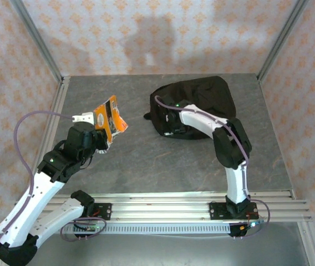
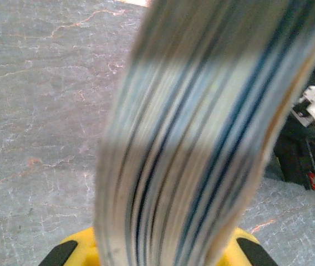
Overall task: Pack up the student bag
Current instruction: Move the student bag to the center of the table.
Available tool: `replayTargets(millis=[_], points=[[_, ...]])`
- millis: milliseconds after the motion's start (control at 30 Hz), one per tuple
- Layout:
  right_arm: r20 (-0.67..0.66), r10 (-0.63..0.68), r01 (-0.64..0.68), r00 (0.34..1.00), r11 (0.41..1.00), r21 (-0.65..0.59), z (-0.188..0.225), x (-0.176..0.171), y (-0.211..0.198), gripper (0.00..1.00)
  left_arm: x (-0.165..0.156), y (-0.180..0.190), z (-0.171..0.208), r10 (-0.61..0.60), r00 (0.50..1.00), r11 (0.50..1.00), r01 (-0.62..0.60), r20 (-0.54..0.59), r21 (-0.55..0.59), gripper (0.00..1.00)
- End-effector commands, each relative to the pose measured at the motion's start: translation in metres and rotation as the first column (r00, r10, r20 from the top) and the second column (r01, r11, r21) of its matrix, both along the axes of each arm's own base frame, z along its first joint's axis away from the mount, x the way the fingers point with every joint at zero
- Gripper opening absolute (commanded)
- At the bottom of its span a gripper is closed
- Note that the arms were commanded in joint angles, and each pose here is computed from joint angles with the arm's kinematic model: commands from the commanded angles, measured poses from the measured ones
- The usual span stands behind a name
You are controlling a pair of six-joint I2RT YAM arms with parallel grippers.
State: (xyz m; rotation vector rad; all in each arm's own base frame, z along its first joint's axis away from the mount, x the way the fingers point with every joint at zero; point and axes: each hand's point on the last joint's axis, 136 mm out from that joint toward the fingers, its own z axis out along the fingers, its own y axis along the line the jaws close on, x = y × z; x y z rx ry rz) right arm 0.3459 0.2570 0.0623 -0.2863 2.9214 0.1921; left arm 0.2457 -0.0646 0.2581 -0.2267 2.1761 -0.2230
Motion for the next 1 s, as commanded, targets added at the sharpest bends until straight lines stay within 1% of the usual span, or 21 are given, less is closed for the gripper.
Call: replayTargets(millis=[0, 133, 233, 267, 300, 367, 400, 433, 500, 533, 700, 733, 767, 900, 933, 967], points=[[-0.008, 0.032, -0.031, 0.999, 0.993, 0.114, 0.022, -0.034, 0.02, 0.06, 0.008, 0.006, 0.018, 0.034, 0.996, 0.999, -0.033, 0.082, -0.01, 0.0], [-0.022, 0.109, -0.104, 0.994, 0.981, 0.161, 0.029, -0.069, 0.046, 0.1, 0.008, 0.005, 0.018, 0.031, 0.996, 0.999, -0.029, 0.078, -0.015, 0.0], [-0.011, 0.143, -0.14, 0.99, 0.976, 0.165, 0.034, -0.083, 0.057, 0.17, 0.007, 0.007, 0.018, 0.038, 0.996, 0.999, -0.037, 0.081, -0.015, 0.0], [-0.005, 0.154, -0.151, 0.988, 0.975, 0.164, 0.037, -0.086, 0.06, 0.22, 0.006, 0.007, 0.017, 0.039, 0.996, 0.999, -0.038, 0.08, -0.015, 0.0], [0.009, 0.156, -0.155, 0.988, 0.977, 0.148, 0.039, -0.086, 0.059, 0.3, 0.006, 0.008, 0.017, 0.04, 0.996, 0.999, -0.039, 0.081, -0.014, 0.0], [0.056, 0.147, -0.152, 0.988, 0.984, 0.09, 0.045, -0.078, 0.051, 0.5, 0.005, 0.009, 0.017, 0.044, 0.996, 0.999, -0.043, 0.083, -0.013, 0.0], [0.102, 0.133, -0.138, 0.986, 0.989, 0.045, 0.051, -0.069, 0.043, 0.56, 0.005, 0.01, 0.017, 0.048, 0.995, 0.999, -0.048, 0.085, -0.011, 0.0], [0.148, 0.121, -0.122, 0.982, 0.993, -0.001, 0.058, -0.061, 0.035, 0.59, 0.004, 0.011, 0.017, 0.051, 0.995, 0.999, -0.051, 0.084, -0.011, 0.0], [0.251, 0.099, -0.081, 0.963, 0.994, -0.078, 0.076, -0.042, 0.022, 0.61, 0.004, 0.012, 0.017, 0.057, 0.995, 0.998, -0.057, 0.087, -0.008, 0.0], [0.286, 0.091, -0.065, 0.954, 0.993, -0.099, 0.084, -0.035, 0.019, 0.61, 0.003, 0.013, 0.018, 0.062, 0.994, 0.998, -0.061, 0.089, -0.008, 0.0], [0.446, 0.032, 0.063, 0.895, 0.978, -0.199, 0.122, 0.002, -0.004, 0.47, 0.001, 0.02, 0.021, 0.089, 0.991, 0.996, -0.09, 0.104, 0.002, 0.0], [0.462, 0.028, 0.082, 0.887, 0.973, -0.216, 0.125, 0.007, -0.009, 0.47, 0.001, 0.021, 0.021, 0.091, 0.99, 0.996, -0.092, 0.104, 0.002, 0.0], [0.475, 0.03, 0.099, 0.88, 0.965, -0.244, 0.127, 0.013, -0.016, 0.5, 0.001, 0.021, 0.021, 0.09, 0.99, 0.996, -0.091, 0.105, 0.002, 0.0], [0.461, 0.027, 0.135, 0.887, 0.939, -0.316, 0.121, 0.028, -0.033, 0.84, 0.001, 0.021, 0.02, 0.087, 0.991, 0.996, -0.088, 0.104, 0.001, 0.0], [0.457, 0.036, 0.131, 0.889, 0.936, -0.327, 0.119, 0.03, -0.033, 0.87, 0.001, 0.021, 0.02, 0.088, 0.991, 0.996, -0.089, 0.105, 0.001, 0.0], [0.458, 0.044, 0.134, 0.888, 0.928, -0.349, 0.117, 0.033, -0.034, 0.94, 0.001, 0.021, 0.02, 0.088, 0.991, 0.996, -0.088, 0.103, 0.002, 0.0]])
